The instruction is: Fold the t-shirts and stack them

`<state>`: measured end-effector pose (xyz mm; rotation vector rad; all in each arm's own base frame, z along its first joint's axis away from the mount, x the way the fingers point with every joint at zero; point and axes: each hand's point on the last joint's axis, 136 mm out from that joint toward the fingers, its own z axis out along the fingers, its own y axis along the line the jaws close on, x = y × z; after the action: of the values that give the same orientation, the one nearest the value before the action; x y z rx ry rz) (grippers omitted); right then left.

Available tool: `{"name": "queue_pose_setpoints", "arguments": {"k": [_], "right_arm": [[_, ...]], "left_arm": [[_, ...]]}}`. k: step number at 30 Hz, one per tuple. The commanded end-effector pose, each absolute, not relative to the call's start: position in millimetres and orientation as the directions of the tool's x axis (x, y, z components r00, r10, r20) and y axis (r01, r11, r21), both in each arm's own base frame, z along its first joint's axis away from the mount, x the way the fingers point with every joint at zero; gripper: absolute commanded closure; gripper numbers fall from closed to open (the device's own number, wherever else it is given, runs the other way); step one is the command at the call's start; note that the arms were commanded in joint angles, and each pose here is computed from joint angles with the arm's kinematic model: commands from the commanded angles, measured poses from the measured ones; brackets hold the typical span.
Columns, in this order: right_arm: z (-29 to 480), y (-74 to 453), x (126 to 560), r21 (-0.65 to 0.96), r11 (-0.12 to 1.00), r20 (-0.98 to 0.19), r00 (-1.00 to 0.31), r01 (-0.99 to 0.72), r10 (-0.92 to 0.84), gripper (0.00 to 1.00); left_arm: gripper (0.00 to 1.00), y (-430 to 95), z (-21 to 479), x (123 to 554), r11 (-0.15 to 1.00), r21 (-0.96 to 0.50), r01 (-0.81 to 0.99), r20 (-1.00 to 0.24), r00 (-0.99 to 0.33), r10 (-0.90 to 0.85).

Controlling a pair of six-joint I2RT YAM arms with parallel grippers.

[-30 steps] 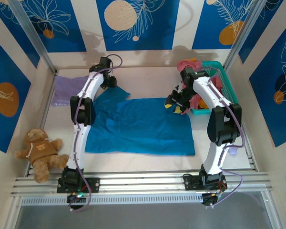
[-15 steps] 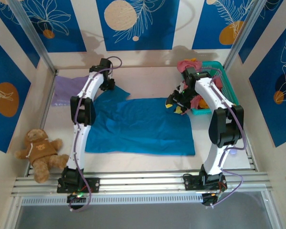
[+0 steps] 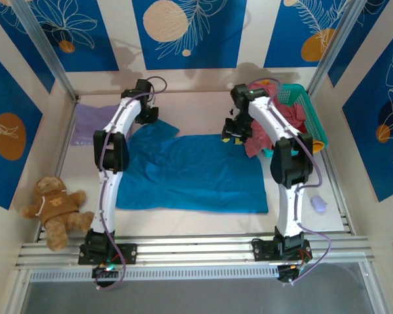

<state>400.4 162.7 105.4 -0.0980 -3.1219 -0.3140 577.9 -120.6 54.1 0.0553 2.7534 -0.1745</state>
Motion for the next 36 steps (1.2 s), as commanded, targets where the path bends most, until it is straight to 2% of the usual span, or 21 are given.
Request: {"name": "queue_pose_setpoints", "arguments": {"k": [1,12,27,29,34,36], "right_arm": [[83,152,400,0.066,0.998,0.053,-0.999,0.01,0.006,0.65],[51,143,412,-0.089,0.995,0.078,-0.996,-0.04,-0.033,0.68],[32,151,404,-0.076,0.995,0.135,-0.99,-0.061,-0.05,0.67],[31,145,404,-0.101,0.993,0.14,-0.989,-0.063,-0.049,0.73],[34,131,404,-0.153,0.986,0.146,-0.988,-0.073,-0.051,0.95],[39,125,403,-0.174,0.981,0.143,-0.988,-0.082,-0.057,0.99]], "left_arm": [[1.0,-131,104,582,0.98,-0.183,0.075,-0.451,-0.892,-0.016],[1.0,-133,115,580,0.976,-0.205,0.078,-0.457,-0.889,-0.025],[1.0,-130,107,572,0.979,-0.189,0.081,-0.434,-0.901,-0.009],[1.0,-129,108,571,0.979,-0.187,0.081,-0.434,-0.901,-0.008],[1.0,-126,112,570,0.981,-0.178,0.083,-0.44,-0.898,-0.004],[1.0,-123,116,569,0.981,-0.174,0.082,-0.445,-0.895,-0.004]]}}
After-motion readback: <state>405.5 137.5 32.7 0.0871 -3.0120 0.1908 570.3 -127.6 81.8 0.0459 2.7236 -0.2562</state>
